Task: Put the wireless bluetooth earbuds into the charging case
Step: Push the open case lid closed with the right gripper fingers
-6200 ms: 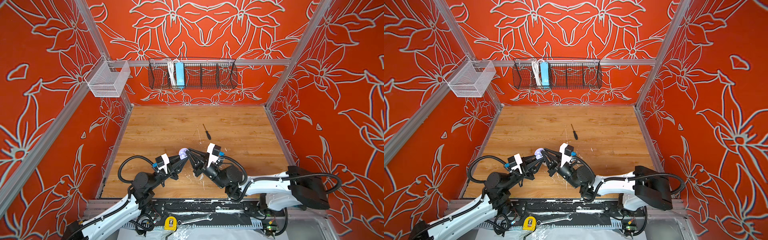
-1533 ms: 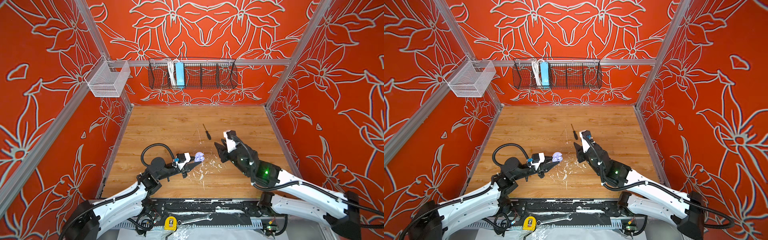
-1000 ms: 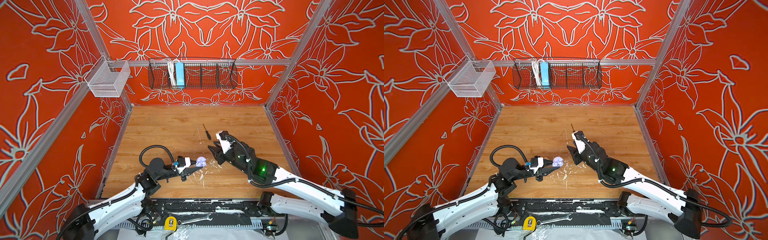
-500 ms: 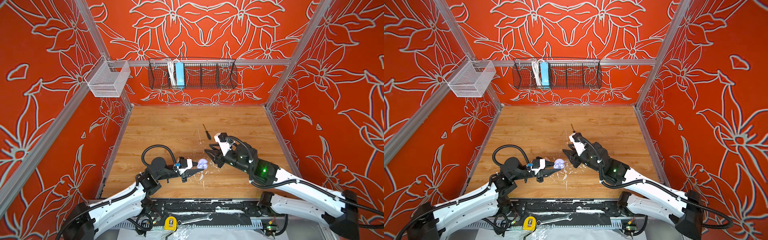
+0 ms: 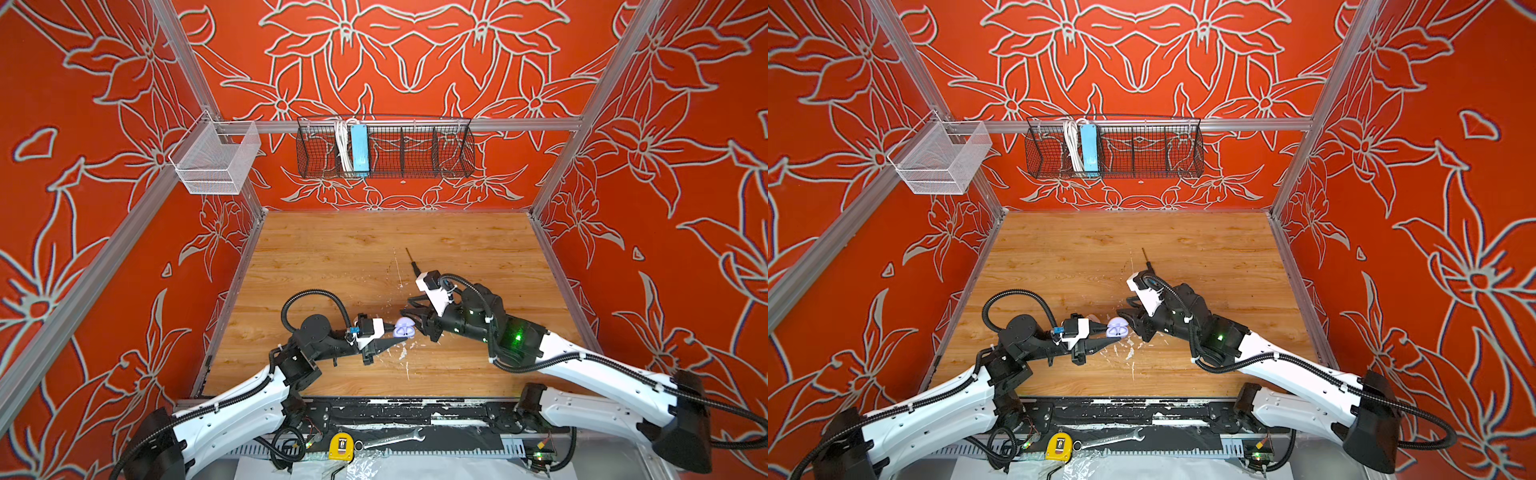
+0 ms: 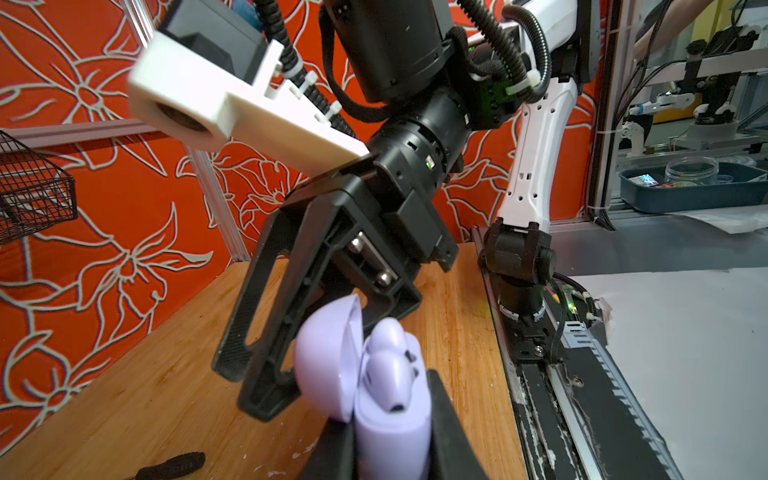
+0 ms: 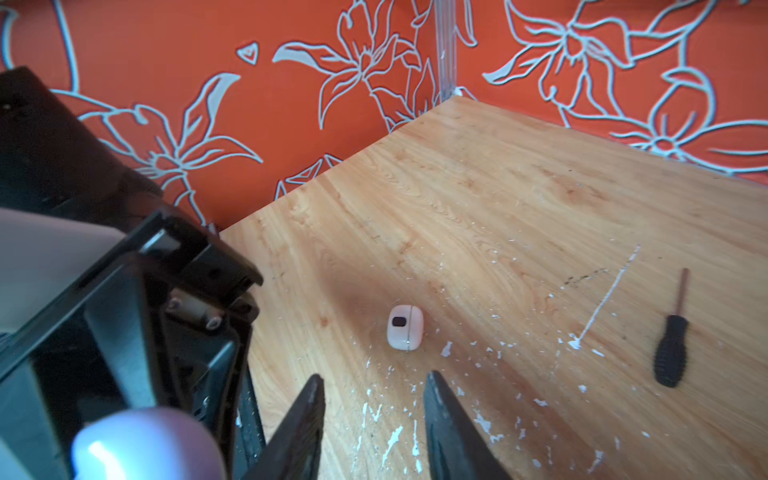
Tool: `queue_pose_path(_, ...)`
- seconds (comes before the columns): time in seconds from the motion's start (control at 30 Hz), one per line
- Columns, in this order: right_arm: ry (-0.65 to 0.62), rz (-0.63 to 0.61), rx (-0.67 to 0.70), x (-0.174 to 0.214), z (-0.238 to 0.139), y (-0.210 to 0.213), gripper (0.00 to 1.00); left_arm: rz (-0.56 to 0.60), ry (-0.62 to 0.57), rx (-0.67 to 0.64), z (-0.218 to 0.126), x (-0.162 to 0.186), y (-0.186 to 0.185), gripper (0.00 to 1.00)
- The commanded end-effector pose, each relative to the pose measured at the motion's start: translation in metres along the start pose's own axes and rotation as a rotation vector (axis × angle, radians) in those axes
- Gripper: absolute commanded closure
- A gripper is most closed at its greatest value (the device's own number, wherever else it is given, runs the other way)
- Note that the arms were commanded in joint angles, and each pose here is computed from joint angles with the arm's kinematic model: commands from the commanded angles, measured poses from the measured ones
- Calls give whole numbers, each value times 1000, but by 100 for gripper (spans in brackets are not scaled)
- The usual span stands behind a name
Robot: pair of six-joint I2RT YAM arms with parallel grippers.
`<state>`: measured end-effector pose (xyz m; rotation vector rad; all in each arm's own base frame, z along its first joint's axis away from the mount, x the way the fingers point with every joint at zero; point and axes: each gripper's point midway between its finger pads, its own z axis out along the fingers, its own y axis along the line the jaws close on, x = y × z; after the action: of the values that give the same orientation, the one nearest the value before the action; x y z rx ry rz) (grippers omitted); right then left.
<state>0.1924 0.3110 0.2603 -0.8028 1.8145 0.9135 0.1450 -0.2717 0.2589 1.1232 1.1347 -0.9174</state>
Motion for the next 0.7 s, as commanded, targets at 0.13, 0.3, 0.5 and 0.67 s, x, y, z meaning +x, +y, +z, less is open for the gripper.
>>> queue_pose_path(0.13,-77,-25,-78,-23,-10,16,59,24,-22,-9,3,-12,3,100)
queue_pose_path(0.3,-92,-29,-101,-25,-13,21,58,6,-5,-3,6,-8,5,100)
queue_pose_path(0.5,-87,-30,-113,-23,-12,22,58,-3,3,-34,6,-7,10,100)
queue_pose_path(0.67,-88,-32,-157,-23,-12,30,59,-11,17,-66,6,-4,15,100)
